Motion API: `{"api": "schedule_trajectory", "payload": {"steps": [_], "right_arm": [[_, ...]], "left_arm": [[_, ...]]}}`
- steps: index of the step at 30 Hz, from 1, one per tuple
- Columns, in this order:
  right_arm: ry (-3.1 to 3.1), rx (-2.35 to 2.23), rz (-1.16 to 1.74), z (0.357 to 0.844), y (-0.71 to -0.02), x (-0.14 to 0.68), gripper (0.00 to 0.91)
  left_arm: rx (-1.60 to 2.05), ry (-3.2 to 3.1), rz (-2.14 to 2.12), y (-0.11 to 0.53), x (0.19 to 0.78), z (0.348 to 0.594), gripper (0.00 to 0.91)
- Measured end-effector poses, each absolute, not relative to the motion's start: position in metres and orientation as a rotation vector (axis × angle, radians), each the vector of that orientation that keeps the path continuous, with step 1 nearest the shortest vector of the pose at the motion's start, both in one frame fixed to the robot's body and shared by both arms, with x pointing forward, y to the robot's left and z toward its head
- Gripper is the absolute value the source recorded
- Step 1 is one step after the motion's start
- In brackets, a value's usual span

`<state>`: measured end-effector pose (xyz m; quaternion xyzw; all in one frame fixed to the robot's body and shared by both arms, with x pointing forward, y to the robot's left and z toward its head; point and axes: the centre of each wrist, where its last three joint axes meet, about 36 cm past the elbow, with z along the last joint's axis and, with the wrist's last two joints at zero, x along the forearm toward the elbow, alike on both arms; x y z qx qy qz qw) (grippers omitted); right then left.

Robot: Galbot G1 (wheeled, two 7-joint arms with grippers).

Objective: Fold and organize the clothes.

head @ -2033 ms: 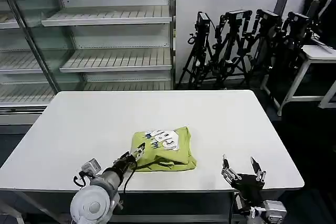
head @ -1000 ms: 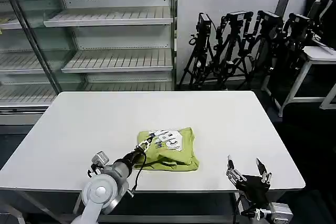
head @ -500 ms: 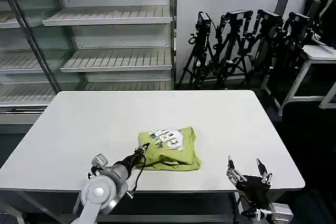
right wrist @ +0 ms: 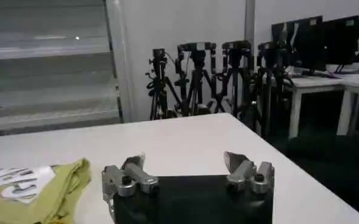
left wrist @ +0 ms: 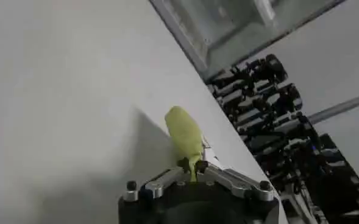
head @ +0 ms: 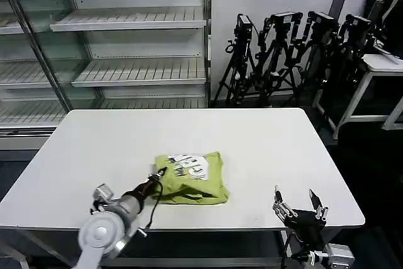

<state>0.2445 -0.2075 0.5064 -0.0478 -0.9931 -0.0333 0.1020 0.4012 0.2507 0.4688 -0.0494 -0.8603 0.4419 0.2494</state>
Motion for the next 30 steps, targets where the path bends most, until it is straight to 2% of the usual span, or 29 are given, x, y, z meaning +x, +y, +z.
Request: {"api": "schedule_trajectory", "payload": {"steps": [8, 14, 20, 23, 25, 27, 30], "right_arm": [[-2.941, -0.101, -0.123, 0.504, -0.204, 0.253, 0.907], [-2.953, -0.070, -0.144, 0.503, -0.201, 0.262, 0.907], [-2.962, -0.062, -0.147, 0.501, -0.204, 0.267, 0.907], [-2.968, -0.066, -0.144, 0.500, -0.207, 0.268, 0.907], [-2.966, -0.074, -0.142, 0.499, -0.208, 0.268, 0.907], [-2.964, -0.085, -0.142, 0.498, -0.209, 0.268, 0.907], [-2.962, -0.100, -0.132, 0.498, -0.211, 0.267, 0.907]], "left_arm": [[-0.002, -2.550, 0.975, 0.333, 0.390, 0.502, 0.050], [0.069, -2.765, 0.632, 0.391, 0.377, 0.549, 0.050], [0.035, -2.894, 0.201, 0.407, 0.372, 0.590, 0.050], [-0.004, -2.901, 0.021, 0.400, 0.370, 0.595, 0.050], [-0.043, -2.887, -0.089, 0.391, 0.368, 0.590, 0.050], [-0.064, -2.859, -0.193, 0.381, 0.369, 0.579, 0.040], [-0.095, -2.790, -0.334, 0.364, 0.370, 0.547, 0.050]]}}
